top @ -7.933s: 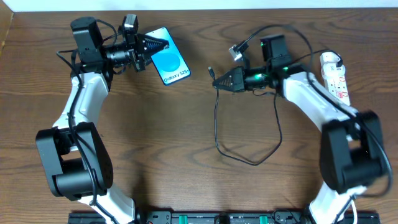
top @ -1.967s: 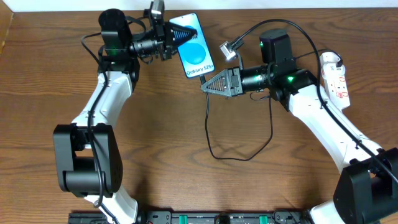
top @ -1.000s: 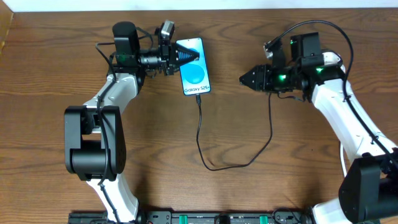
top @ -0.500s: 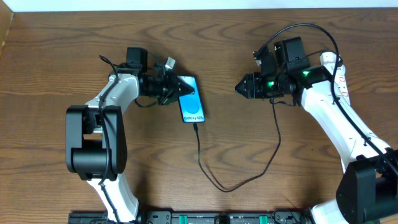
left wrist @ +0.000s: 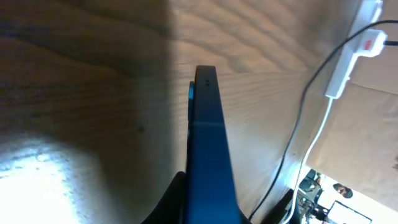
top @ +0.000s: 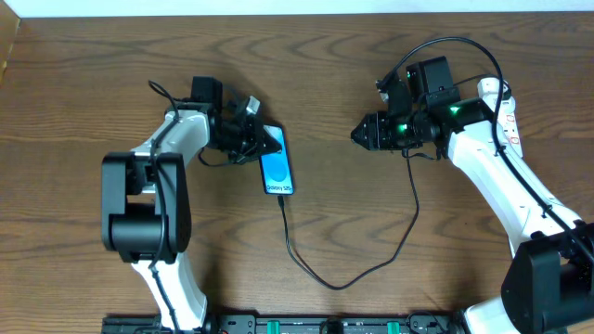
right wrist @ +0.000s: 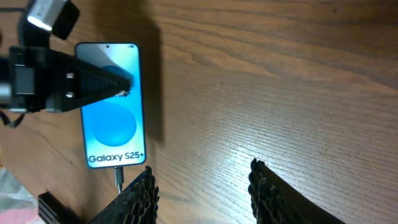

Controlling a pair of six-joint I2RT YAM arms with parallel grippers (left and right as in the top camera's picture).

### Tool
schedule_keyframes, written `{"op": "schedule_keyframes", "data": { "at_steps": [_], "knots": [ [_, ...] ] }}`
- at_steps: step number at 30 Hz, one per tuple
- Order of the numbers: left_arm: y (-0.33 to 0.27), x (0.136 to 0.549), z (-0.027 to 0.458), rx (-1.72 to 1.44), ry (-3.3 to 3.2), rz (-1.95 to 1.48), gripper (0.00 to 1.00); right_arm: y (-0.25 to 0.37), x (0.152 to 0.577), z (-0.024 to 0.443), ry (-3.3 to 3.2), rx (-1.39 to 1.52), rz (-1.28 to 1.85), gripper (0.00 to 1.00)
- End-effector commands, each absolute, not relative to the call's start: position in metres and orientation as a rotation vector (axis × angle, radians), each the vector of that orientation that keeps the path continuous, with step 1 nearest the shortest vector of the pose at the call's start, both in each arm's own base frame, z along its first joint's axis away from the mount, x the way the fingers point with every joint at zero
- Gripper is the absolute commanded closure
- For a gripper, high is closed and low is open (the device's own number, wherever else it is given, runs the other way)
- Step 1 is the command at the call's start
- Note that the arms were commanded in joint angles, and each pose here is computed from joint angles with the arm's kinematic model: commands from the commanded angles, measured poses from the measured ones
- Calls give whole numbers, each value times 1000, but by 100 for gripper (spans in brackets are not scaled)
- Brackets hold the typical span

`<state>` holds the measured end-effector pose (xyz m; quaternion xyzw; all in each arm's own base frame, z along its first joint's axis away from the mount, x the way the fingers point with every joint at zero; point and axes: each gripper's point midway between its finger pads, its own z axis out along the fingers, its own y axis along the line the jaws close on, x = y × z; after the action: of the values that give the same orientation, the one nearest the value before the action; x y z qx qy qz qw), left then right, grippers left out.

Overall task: Plug charger to phone and switch on socket
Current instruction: 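Lower the phone flat onto the table with the left gripper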

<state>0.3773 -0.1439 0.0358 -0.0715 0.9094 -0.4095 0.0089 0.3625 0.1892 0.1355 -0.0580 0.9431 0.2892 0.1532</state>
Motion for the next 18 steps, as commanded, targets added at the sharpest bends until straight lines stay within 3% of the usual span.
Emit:
{"op": "schedule_keyframes", "data": {
  "at_steps": [1, 18],
  "knots": [
    [-146, 375, 24, -233, 2866, -1311, 93, 190, 363, 136, 2701, -192, 806, 54],
    [-142, 373, 10, -260, 2905, -1264, 93, 187, 358, 132, 2735, -180, 788, 55]
  ]
}}
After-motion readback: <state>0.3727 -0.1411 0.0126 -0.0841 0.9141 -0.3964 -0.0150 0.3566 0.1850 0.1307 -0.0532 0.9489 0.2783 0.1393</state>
